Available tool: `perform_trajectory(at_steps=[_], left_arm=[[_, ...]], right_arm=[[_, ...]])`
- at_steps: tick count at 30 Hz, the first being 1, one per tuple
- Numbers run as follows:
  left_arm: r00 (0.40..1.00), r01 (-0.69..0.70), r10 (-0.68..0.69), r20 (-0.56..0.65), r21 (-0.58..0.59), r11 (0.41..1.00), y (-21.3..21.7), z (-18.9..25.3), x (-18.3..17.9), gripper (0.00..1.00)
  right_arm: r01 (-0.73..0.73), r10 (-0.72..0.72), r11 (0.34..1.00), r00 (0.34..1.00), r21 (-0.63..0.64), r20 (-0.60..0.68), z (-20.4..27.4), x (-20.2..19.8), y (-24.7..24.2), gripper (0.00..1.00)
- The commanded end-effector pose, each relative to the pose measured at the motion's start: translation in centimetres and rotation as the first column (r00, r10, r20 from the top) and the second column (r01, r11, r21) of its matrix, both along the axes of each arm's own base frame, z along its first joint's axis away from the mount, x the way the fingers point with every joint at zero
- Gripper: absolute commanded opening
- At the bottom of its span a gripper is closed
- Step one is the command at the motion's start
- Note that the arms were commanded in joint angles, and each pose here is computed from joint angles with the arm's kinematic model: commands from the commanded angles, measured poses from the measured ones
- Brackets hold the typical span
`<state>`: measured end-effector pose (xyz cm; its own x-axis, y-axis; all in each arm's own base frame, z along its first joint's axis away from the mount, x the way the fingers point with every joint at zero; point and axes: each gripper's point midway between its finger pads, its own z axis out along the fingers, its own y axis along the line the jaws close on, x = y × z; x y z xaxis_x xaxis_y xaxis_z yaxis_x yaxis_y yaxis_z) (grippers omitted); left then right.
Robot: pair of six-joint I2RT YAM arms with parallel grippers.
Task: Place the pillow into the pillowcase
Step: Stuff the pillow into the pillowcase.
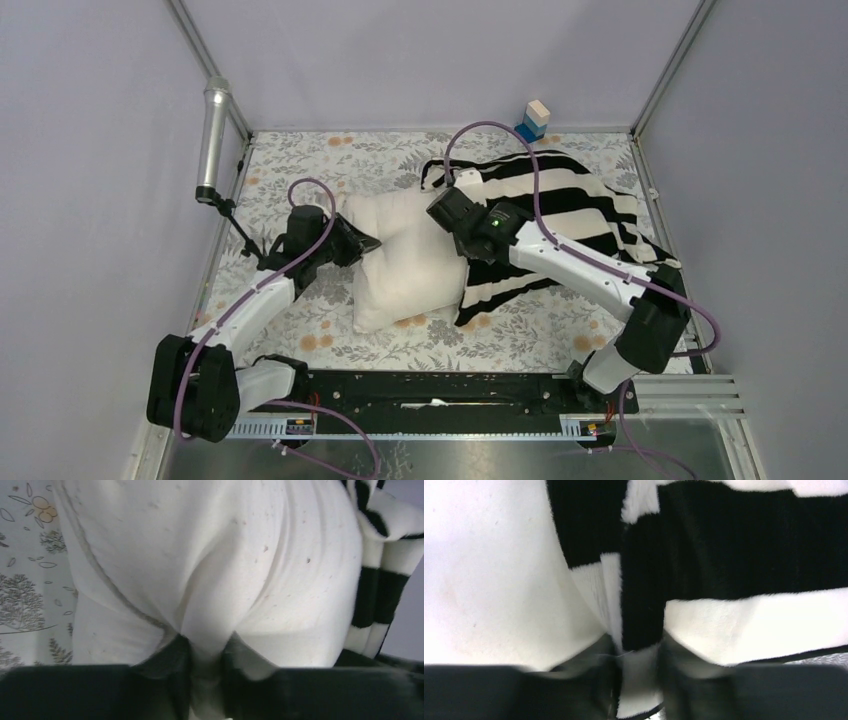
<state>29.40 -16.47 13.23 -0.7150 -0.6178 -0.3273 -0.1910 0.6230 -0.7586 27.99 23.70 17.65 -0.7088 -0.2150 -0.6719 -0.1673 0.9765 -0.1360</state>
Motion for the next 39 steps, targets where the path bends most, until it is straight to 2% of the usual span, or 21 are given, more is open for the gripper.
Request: perform_trajectory(at_steps=[1,2,3,6,7,8,12,15,19,22,23,26,27,28,32,34,39], left_arm=[[0.999,0.027,-0.029,-0.035,-0.053,0.998,-1.1,-1.3,-0.4,0.04],[0.999,0.028,-0.031,-0.031,-0.073,0.997,-1.6,-1.1,-0.3,0.00],[0.999,0.032,-0.034,-0.021,-0.086,0.996,-2.3,-0.7,-0.2,0.00],[0.999,0.040,-0.039,0.023,-0.086,0.995,-5.7,1.3,0.2,0.00],[0.998,0.043,-0.039,0.041,-0.103,0.994,-6.7,2.2,0.3,0.00],[0.999,0.019,-0.014,0.048,-0.114,0.993,-6.7,2.7,0.6,0.00],[0.990,-0.094,0.106,0.089,-0.126,0.988,-5.2,4.6,1.7,0.00],[0.983,-0.146,0.156,0.095,-0.105,0.984,-4.3,5.2,2.2,0.00],[0.978,-0.142,0.161,0.135,-0.142,0.980,-4.7,6.4,2.8,0.00],[0.978,-0.079,0.095,0.186,-0.092,0.993,-5.2,6.9,3.1,0.02],[0.977,-0.055,0.063,0.202,-0.045,0.997,-5.2,7.1,3.2,0.13],[0.977,-0.001,-0.032,0.211,0.152,0.988,-4.1,7.3,3.0,0.77],[0.976,0.019,-0.063,0.211,0.204,0.979,-3.6,7.3,2.6,0.91],[0.973,0.010,-0.068,0.219,0.254,0.967,-2.6,7.6,2.4,0.98],[0.967,0.024,-0.110,0.229,0.350,0.936,-0.3,9.0,-0.3,0.99],[0.981,0.046,-0.116,0.155,0.396,0.917,0.8,7.6,-2.0,0.99],[0.994,0.021,-0.065,0.084,0.442,0.897,2.6,4.2,-3.7,0.99]], right_arm=[[0.037,-0.041,0.998,0.997,0.048,0.069,2.8,2.0,1.3,0.10],[-0.011,0.004,0.995,0.998,0.103,0.061,3.8,1.9,3.4,0.00],[-0.081,0.072,0.985,0.995,0.155,0.066,5.0,1.4,6.4,0.00],[-0.287,0.285,0.935,0.958,0.208,0.042,6.9,-2.5,16.7,0.00],[-0.327,0.327,0.910,0.944,0.254,0.042,8.3,-3.4,19.4,0.00],[-0.355,0.363,0.896,0.931,0.268,0.019,7.7,-4.2,20.9,0.00],[-0.353,0.352,0.905,0.935,0.238,0.049,7.0,-2.5,19.9,0.00],[-0.319,0.322,0.904,0.946,0.284,0.036,7.1,-0.6,18.0,0.00],[-0.262,0.258,0.910,0.964,0.321,0.056,8.5,3.1,14.9,0.00],[-0.229,0.231,0.908,0.972,0.350,0.039,8.4,6.2,13.2,0.00],[-0.214,0.215,0.918,0.976,0.335,0.033,8.2,7.0,12.6,0.00],[-0.186,0.187,0.932,0.982,0.311,0.027,7.9,8.6,11.6,0.03],[-0.180,0.179,0.933,0.983,0.311,0.031,7.8,9.0,11.4,0.03],[-0.174,0.170,0.935,0.985,0.309,0.039,7.9,9.4,11.2,0.04],[-0.150,0.133,0.939,0.988,0.309,0.077,8.9,12.1,10.5,0.05],[-0.150,0.137,0.934,0.989,0.324,0.062,8.7,13.7,10.9,0.04],[-0.171,0.152,0.924,0.985,0.343,0.081,9.6,16.1,12.3,0.04]])
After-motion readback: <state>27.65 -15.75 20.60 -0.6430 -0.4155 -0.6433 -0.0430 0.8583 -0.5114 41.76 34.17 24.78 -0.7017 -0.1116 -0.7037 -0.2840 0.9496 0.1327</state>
